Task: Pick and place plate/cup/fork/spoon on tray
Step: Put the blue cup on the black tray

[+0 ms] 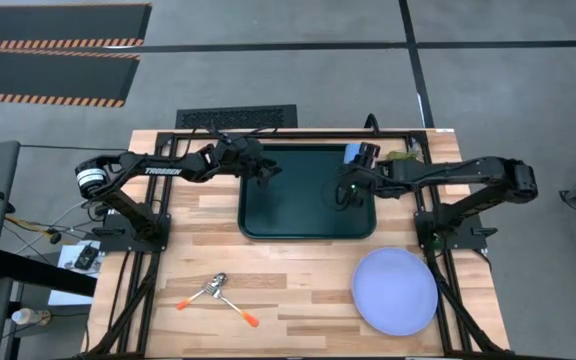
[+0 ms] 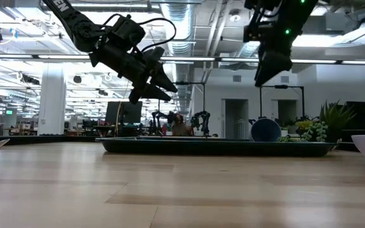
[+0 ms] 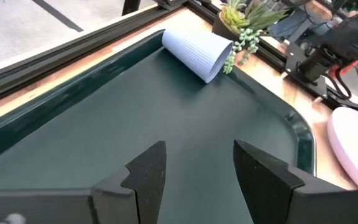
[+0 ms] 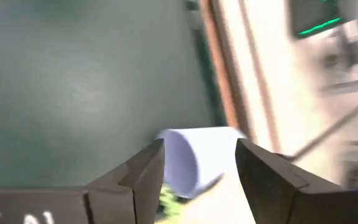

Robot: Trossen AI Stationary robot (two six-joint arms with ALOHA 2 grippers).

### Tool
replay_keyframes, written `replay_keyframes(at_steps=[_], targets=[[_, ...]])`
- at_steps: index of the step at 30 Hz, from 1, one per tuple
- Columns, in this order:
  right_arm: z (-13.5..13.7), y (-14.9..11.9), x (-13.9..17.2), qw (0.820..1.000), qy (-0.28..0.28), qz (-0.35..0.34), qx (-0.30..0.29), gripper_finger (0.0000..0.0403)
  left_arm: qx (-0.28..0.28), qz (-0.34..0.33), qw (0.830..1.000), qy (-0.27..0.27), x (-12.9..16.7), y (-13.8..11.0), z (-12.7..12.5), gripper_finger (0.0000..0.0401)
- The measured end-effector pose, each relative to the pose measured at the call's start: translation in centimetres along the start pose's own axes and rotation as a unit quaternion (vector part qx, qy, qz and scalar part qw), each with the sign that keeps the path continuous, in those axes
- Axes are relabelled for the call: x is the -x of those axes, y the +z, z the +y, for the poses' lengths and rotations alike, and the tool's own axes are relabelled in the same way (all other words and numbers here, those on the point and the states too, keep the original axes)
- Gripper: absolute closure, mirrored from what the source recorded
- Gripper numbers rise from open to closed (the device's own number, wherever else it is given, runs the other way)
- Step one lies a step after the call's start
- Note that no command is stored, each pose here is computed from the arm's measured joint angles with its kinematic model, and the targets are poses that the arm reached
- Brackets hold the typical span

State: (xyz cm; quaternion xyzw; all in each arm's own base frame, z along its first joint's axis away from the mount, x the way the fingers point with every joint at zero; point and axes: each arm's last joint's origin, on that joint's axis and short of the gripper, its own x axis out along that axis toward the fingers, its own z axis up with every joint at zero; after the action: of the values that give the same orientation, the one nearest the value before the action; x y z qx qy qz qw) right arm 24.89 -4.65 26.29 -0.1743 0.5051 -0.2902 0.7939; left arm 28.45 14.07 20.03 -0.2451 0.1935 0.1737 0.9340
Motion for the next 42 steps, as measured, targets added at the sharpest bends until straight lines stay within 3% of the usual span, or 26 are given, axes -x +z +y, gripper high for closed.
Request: replay_keyframes(at_steps=[8, 15, 21, 24, 30, 33, 36, 42], targets=[[1.6, -2.4, -1.9, 0.998, -0.015, 0.058, 0.024, 0.0189, -0.014, -0.004, 1.000, 0.008, 0.0, 0.0, 0.0, 0.0227], [1.1, -3.4, -4.3, 0.997, -0.034, 0.071, -0.022, 0.0156, -0.037, -0.006, 0.999, 0.011, 0.0, 0.1, 0.0, 0.0227], [-0.2, -4.1, -7.2, 0.992, -0.032, 0.113, -0.054, 0.0127, -0.045, -0.004, 0.999, 0.012, 0.0, 0.0, 0.0, 0.0227], [-0.1, -4.9, -9.1, 0.987, -0.018, 0.152, -0.047, 0.0125, -0.046, -0.004, 0.999, 0.015, 0.0, 0.0, 0.0, 0.0227], [0.1, -5.4, -12.9, 0.980, -0.045, 0.185, -0.050, 0.0128, -0.049, -0.004, 0.998, 0.030, 0.0, 0.0, 0.2, 0.0227], [0.3, -5.3, -13.4, 0.979, -0.049, 0.193, -0.049, 0.0149, -0.046, -0.003, 0.998, 0.036, 0.0, -0.1, 0.2, 0.0227], [0.7, -5.0, -13.3, 0.980, -0.046, 0.189, -0.051, 0.0198, -0.040, -0.002, 0.999, 0.036, 0.0, -0.1, 0.2, 0.0227], [0.7, -4.3, -12.0, 0.985, -0.044, 0.158, -0.061, 0.0362, -0.040, -0.003, 0.998, 0.039, 0.0, -0.1, 0.2, 0.0227]])
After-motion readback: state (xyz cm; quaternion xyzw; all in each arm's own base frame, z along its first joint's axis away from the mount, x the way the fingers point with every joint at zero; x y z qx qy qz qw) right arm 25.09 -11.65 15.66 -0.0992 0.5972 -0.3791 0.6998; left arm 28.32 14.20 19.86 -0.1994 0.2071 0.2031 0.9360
